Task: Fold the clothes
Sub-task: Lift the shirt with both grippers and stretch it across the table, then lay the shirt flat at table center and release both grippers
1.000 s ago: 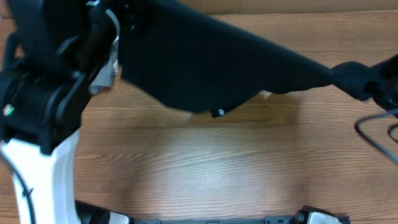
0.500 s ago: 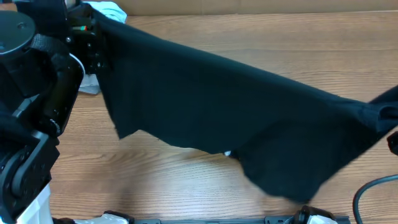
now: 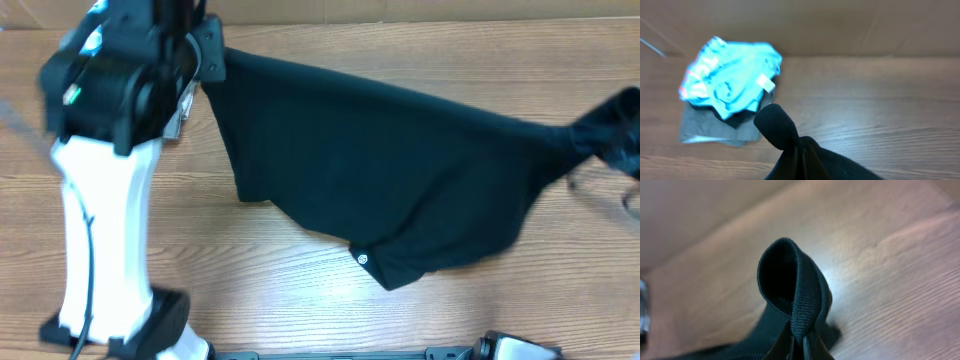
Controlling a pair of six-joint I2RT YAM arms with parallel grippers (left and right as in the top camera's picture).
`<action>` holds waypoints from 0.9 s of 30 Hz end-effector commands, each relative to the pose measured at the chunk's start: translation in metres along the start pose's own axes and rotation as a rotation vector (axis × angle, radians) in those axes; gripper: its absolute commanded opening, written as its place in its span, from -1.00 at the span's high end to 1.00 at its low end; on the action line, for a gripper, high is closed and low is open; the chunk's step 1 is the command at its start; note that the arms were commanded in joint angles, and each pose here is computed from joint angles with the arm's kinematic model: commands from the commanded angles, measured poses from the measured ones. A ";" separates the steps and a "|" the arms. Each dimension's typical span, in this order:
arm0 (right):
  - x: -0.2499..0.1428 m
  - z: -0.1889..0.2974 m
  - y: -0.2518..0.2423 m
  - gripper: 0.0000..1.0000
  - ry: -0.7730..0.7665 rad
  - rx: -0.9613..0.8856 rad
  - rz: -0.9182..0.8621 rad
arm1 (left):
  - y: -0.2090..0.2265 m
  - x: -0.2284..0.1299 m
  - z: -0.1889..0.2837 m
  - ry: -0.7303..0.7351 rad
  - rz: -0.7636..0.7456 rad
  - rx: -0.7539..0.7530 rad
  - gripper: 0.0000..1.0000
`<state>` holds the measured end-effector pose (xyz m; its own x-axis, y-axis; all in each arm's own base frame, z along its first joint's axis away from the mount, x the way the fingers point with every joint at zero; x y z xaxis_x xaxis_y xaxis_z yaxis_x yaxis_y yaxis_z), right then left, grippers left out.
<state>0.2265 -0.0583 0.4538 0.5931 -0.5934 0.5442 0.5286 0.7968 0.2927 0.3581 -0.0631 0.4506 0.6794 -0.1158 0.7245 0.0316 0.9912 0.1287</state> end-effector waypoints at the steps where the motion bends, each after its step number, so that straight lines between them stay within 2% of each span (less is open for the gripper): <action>1: 0.019 -0.057 -0.002 0.93 0.107 -0.088 0.039 | 0.013 -0.001 -0.055 0.090 0.039 0.051 0.92; 5: 0.035 -0.124 0.005 0.92 0.213 -0.094 0.055 | 0.008 -0.003 -0.118 0.153 0.043 0.035 0.92; 8: 0.050 -0.182 0.009 0.93 0.230 -0.093 0.054 | 0.001 -0.003 -0.172 0.154 0.044 0.039 0.92; 13: 0.073 -0.263 0.025 0.93 0.173 0.005 0.062 | -0.011 0.003 -0.242 0.071 0.055 0.041 0.92; 17: 0.085 -0.315 0.047 0.92 0.075 0.082 0.099 | -0.018 0.013 -0.287 -0.055 0.080 0.045 0.92; 18: 0.087 -0.325 0.054 0.70 0.051 0.100 0.110 | -0.019 0.016 -0.295 -0.088 0.087 0.046 0.91; 19: 0.088 -0.331 0.060 0.37 0.032 0.114 0.119 | -0.020 0.018 -0.301 -0.112 0.092 0.045 0.78; 20: 0.089 -0.338 0.066 -0.61 0.011 0.130 0.128 | -0.021 0.020 -0.307 -0.139 0.097 0.045 0.31; 21: 0.090 -0.342 0.072 -1.00 -0.006 0.143 0.136 | -0.021 0.023 -0.309 -0.163 0.101 0.044 -0.13; 22: 0.090 -0.345 0.077 -1.00 -0.020 0.155 0.140 | -0.021 0.025 -0.311 -0.177 0.104 0.044 -0.63; 23: 0.091 -0.345 0.080 -1.00 -0.031 0.163 0.143 | -0.021 0.027 -0.310 -0.194 0.108 0.044 -1.00; 27: 0.096 -0.335 0.085 -1.00 -0.048 0.176 0.111 | -0.016 0.043 -0.288 -0.243 0.118 0.044 -1.00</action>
<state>0.5323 -0.0839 0.2488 0.6490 -0.4778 0.5920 0.3355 0.8782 0.3409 0.6033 -0.0723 0.2532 0.5321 -0.0284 0.8462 -0.0417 0.9973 0.0598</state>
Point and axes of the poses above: each gripper's point midway between its finger pads, its own z axis back along the fingers, its own y axis along the line the jaws close on, x = y × z, the point moved 8 cm from there along z, back along the fingers, and after that the axes turned 9 degrees about -z, right-handed, at the moved point
